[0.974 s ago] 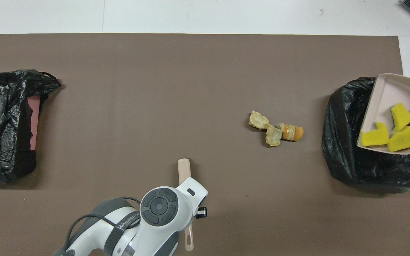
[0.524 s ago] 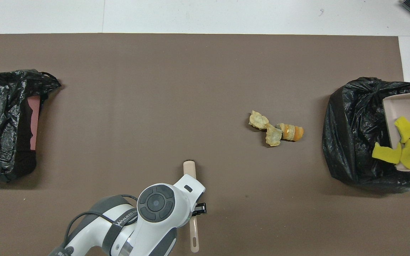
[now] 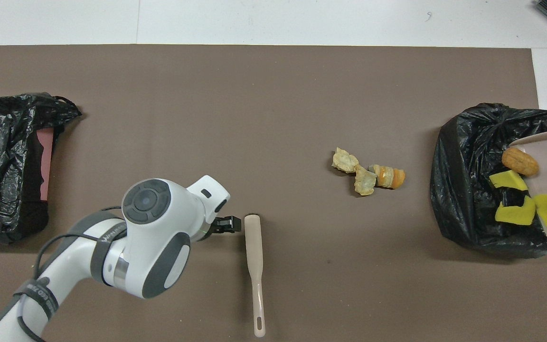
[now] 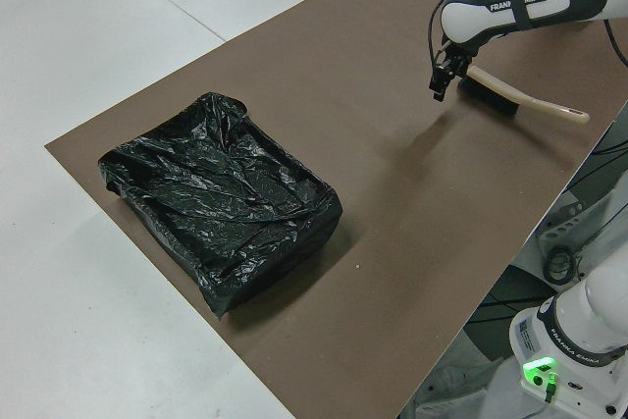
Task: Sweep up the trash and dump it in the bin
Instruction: 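Tip the dustpan into the bag while the left gripper sets down the brush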
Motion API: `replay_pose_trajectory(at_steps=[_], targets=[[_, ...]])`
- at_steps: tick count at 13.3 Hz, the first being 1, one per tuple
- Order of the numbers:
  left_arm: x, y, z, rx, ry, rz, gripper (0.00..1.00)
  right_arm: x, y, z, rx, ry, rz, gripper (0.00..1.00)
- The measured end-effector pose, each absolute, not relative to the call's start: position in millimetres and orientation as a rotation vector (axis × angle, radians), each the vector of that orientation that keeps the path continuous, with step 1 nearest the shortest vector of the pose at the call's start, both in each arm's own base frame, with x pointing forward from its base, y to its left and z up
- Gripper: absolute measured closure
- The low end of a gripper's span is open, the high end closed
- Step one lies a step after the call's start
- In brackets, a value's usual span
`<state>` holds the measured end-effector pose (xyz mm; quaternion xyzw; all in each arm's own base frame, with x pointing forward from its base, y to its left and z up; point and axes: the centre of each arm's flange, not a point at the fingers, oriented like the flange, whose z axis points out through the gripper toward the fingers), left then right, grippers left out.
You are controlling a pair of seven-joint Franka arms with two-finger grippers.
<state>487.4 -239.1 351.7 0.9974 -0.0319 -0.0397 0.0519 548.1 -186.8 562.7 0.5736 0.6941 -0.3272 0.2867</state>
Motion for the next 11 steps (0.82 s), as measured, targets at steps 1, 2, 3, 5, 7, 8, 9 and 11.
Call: replay_pose_trajectory(at_steps=[1, 2, 3, 5, 7, 8, 9, 11], targets=[[504, -218, 356, 3.038, -0.123, -0.090, 0.00, 543, -182, 572, 1.538, 1.844, -0.882, 0.68], [519, -197, 358, 3.038, -0.147, -0.067, 0.00, 538, -178, 582, 1.548, 1.830, -0.888, 0.68], [531, -175, 361, 3.039, -0.170, -0.046, 0.00, 532, -177, 590, 1.557, 1.817, -0.889, 0.68], [551, -135, 373, 3.038, -0.190, 0.001, 0.00, 527, -176, 596, 1.586, 1.777, -0.868, 0.68], [568, -102, 394, 3.033, -0.234, 0.017, 0.00, 528, -173, 589, 1.633, 1.725, -0.843, 0.68], [574, -87, 407, 3.030, -0.252, 0.012, 0.00, 529, -170, 583, 1.656, 1.697, -0.831, 0.68], [580, -75, 421, 3.028, -0.257, 0.006, 0.00, 530, -168, 577, 1.675, 1.666, -0.824, 0.68], [588, -59, 450, 3.041, -0.263, 0.003, 0.00, 531, -162, 574, 1.656, 1.601, -0.866, 0.68]])
